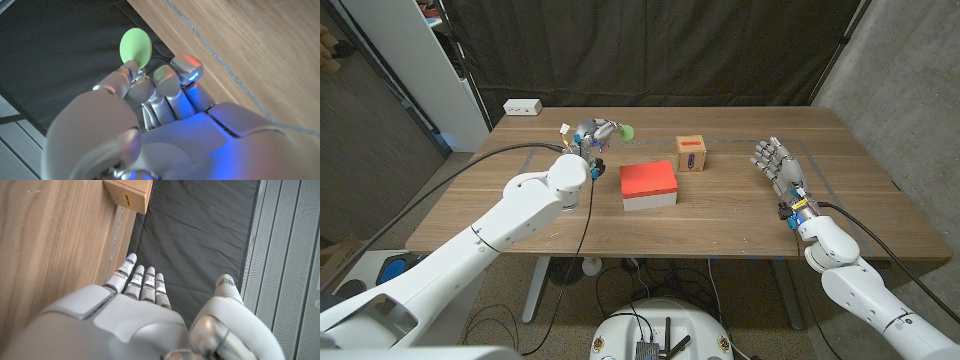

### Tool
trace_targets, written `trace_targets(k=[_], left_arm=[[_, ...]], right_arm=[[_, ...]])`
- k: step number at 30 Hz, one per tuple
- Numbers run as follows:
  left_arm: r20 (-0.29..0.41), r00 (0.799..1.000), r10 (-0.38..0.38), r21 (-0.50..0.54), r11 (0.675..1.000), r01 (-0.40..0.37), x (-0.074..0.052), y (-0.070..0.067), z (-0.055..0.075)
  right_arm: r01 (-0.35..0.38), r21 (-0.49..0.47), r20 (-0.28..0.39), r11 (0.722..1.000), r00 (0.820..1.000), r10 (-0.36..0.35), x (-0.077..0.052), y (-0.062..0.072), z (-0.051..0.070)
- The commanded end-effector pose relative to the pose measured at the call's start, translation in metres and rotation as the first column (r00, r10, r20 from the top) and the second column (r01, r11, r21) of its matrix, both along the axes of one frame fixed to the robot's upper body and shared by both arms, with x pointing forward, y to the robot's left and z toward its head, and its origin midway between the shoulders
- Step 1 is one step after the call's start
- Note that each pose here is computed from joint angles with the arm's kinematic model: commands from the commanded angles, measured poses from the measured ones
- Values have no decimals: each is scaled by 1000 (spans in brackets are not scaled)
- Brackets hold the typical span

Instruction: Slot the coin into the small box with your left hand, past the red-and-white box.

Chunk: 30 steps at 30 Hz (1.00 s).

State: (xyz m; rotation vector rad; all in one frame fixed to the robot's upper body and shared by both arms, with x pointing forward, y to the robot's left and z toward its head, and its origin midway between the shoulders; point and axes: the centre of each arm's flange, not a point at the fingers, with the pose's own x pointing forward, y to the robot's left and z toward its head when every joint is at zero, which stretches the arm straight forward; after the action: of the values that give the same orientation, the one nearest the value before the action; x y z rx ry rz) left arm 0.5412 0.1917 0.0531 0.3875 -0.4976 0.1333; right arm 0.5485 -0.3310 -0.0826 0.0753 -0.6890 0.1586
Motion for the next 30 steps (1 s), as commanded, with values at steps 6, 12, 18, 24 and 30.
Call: trace_targets(k=[6, 12, 18, 24, 30], left_arm=[[135, 990, 45, 155, 986, -66, 6, -35, 38], [173, 982, 69, 214, 971, -106, 10, -50, 46], [236, 966, 109, 270, 947, -173, 11, -65, 53], [272, 954, 126, 314, 926, -212, 16, -78, 60], [285, 950, 131, 344, 911, -228, 23, -91, 65]], right_arm=[[-3, 19, 0, 1000, 1000, 3, 1, 0, -3], [-3, 37, -2, 999, 1000, 3, 1, -2, -5], [1, 35, -2, 999, 1000, -1, 0, -3, -7], [-2, 46, -5, 999, 1000, 2, 1, -4, -8], [-2, 48, -7, 999, 1000, 3, 2, -4, -8]])
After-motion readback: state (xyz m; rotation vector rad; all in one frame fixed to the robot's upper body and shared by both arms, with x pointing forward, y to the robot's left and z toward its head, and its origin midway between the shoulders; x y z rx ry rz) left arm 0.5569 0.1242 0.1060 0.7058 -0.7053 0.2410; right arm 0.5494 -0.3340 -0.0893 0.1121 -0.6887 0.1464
